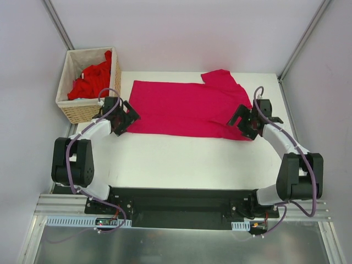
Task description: Fold and stack the t-shirts
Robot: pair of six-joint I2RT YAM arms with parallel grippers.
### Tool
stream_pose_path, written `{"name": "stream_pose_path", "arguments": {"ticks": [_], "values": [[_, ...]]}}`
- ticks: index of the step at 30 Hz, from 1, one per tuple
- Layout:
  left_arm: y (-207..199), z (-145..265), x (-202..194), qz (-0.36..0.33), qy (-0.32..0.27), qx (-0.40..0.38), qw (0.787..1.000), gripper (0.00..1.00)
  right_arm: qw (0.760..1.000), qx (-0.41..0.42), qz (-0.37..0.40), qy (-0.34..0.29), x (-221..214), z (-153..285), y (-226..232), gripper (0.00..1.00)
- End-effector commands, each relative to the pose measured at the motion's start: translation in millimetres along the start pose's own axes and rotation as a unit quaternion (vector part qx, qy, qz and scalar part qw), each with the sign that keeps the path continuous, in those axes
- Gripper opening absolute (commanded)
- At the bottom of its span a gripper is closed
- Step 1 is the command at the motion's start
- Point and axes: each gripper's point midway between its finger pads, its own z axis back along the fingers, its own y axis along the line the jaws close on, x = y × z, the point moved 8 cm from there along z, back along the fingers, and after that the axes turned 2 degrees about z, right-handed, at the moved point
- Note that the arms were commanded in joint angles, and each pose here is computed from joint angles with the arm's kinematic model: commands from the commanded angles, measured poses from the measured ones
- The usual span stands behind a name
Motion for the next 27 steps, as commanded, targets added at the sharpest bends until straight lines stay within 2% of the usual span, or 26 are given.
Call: {"name": "stream_pose_path", "arguments": {"ticks": [1,5,9,18,27], "values": [[-15.5,-2.8,3.7,-0.016,0.001,-0.062,0.998,0.99,1.0,-0.014,-0.001,-0.013,1.7,-8.1,-10.8,0.96],[-25.8,-9.6,4.9,-0.016,0.007,-0.108,0.994,0.98,1.0,-0.009,-0.022,-0.005,7.5,-22.8,-19.8,0.97],[-26.7,-13.8,2.9,-0.017,0.009,-0.118,0.993,0.97,0.999,-0.006,-0.037,-0.004,15.7,-35.5,-25.1,0.97],[-20.4,-29.3,3.8,-0.021,-0.001,-0.098,0.995,0.96,0.999,-0.012,-0.051,0.014,18.3,-62.9,-34.3,0.97],[-1.1,-38.7,-5.3,-0.02,-0.013,-0.055,0.998,0.95,0.998,-0.013,-0.056,0.02,15.0,-65.3,-36.9,0.97]]}}
